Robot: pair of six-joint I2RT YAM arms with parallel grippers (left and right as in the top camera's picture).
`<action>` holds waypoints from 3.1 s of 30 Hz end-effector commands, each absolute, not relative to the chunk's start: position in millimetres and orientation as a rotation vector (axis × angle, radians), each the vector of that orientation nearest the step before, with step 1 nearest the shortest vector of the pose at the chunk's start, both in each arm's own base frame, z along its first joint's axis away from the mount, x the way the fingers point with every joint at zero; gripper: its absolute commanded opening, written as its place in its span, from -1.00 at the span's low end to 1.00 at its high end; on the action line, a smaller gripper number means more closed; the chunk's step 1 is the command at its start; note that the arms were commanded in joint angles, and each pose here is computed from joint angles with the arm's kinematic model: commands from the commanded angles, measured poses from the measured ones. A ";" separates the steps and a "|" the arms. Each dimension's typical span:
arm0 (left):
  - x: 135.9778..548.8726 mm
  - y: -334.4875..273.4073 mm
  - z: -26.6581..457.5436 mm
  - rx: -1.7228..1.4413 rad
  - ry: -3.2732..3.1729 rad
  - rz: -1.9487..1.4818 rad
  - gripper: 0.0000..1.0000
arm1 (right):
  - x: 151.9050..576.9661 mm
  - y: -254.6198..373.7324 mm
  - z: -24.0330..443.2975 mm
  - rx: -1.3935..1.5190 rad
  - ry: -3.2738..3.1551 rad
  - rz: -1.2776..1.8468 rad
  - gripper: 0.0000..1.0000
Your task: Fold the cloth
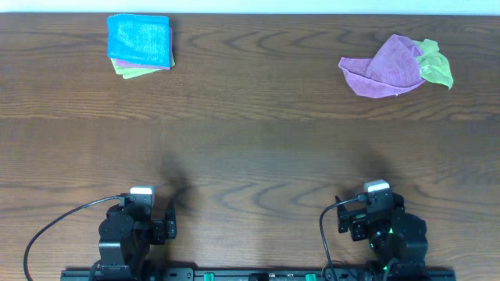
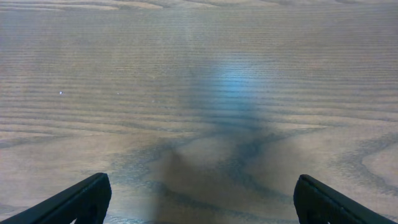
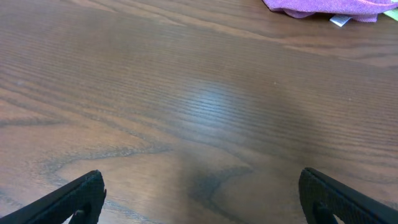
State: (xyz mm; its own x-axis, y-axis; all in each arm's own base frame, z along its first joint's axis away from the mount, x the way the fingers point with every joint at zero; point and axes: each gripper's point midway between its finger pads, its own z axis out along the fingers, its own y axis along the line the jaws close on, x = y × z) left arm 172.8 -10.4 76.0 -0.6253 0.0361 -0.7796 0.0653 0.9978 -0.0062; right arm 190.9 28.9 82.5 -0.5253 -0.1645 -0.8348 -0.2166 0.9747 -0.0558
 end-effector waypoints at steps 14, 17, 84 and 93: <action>165.8 -4.1 66.0 0.091 2.290 0.014 0.90 | 190.6 29.5 77.0 -0.257 2.142 0.074 0.99; 165.8 -4.1 66.0 0.091 2.290 0.014 0.90 | 190.6 29.5 77.0 -0.257 2.142 0.074 0.99; 165.9 -4.1 66.0 0.091 2.289 0.014 0.90 | 473.6 -80.6 148.8 0.445 2.693 0.114 0.98; 165.9 -4.1 66.0 0.091 2.289 0.014 0.91 | 513.9 -76.0 108.9 0.599 2.617 0.253 0.99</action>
